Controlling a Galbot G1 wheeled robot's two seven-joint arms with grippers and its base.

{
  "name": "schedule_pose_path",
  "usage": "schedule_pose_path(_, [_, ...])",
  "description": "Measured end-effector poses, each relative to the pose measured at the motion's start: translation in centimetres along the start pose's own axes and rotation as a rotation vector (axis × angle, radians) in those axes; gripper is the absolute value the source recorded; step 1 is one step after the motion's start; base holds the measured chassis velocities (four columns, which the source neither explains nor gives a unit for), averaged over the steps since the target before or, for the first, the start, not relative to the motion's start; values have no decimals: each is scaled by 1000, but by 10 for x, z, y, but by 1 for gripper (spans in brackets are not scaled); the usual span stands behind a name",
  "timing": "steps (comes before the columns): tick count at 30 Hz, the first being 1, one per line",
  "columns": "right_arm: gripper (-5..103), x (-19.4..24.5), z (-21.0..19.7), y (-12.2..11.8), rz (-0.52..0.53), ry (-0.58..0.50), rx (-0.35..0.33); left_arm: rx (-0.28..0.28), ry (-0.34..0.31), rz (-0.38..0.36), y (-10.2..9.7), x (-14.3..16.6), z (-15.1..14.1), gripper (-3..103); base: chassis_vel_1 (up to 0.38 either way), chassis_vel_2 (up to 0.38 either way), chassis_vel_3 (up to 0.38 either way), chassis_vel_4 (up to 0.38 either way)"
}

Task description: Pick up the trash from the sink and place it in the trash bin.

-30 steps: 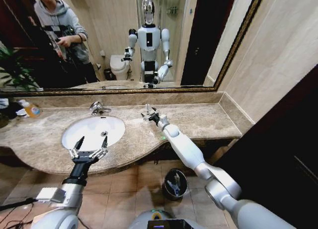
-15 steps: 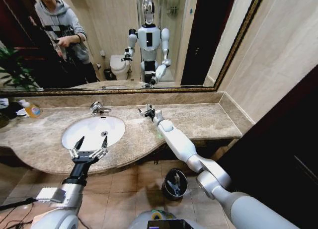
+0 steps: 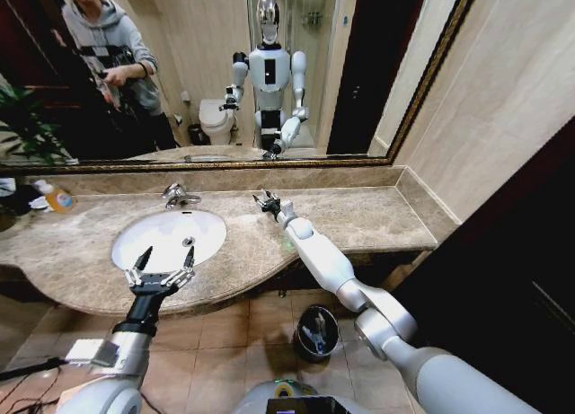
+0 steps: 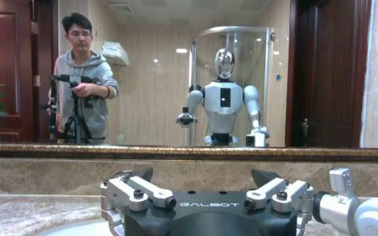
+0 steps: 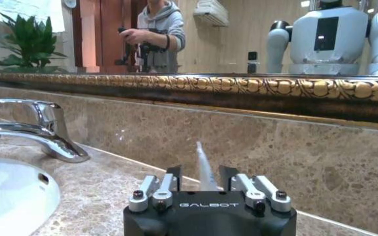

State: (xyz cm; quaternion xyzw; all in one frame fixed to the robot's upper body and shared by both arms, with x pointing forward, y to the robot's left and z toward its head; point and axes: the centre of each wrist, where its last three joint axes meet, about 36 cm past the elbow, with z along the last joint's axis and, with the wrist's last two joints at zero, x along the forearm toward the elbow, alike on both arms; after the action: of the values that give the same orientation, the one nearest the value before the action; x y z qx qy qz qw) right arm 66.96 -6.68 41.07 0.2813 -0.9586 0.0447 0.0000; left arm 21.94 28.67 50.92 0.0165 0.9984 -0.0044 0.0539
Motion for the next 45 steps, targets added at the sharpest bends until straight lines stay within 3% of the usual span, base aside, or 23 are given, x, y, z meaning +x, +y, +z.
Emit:
schedule_pose_path(1, [35,0,0,-1,4,1,0,0,0,0,0,0,0,100,0,0,0,0])
schedule_pose_path(3, [35,0,0,-1,5,1,0,0,0,0,0,0,0,100,0,0,0,0])
schedule_pose_path(4, [27,1,1,-3,7,2,0,0,0,0,0,0,0,100,0,0,0,0])
schedule_pose_path(6, [27,1,1,-4,8,2,-1,0,0,0,0,0,0,100,0,0,0,0])
schedule_pose_path(10, [11,2,1,-6,12,2,-7,0,0,0,0,0,0,100,0,0,0,0])
schedule_pose_path(16, [1,9,-7,-8,13,-12,-17,0,0,0,0,0,0,100,0,0,0,0])
schedule_pose_path(23, [1,42,-33,-16,7,-57,-17,0,0,0,0,0,0,100,0,0,0,0])
schedule_pose_path(30, [1,95,-48,-38,29,-111,6,0,0,0,0,0,0,100,0,0,0,0])
schedule_pose_path(36, [1,166,-49,-74,95,-135,17,0,0,0,0,0,0,100,0,0,0,0])
schedule_pose_path(38, [1,210,-41,-81,124,-138,1,0,0,0,0,0,0,100,0,0,0,0])
schedule_pose_path(42, [1,269,-21,-82,137,-123,-10,0,0,0,0,0,0,100,0,0,0,0])
schedule_pose_path(45, [1,288,-16,-79,139,-130,-17,0,0,0,0,0,0,100,0,0,0,0])
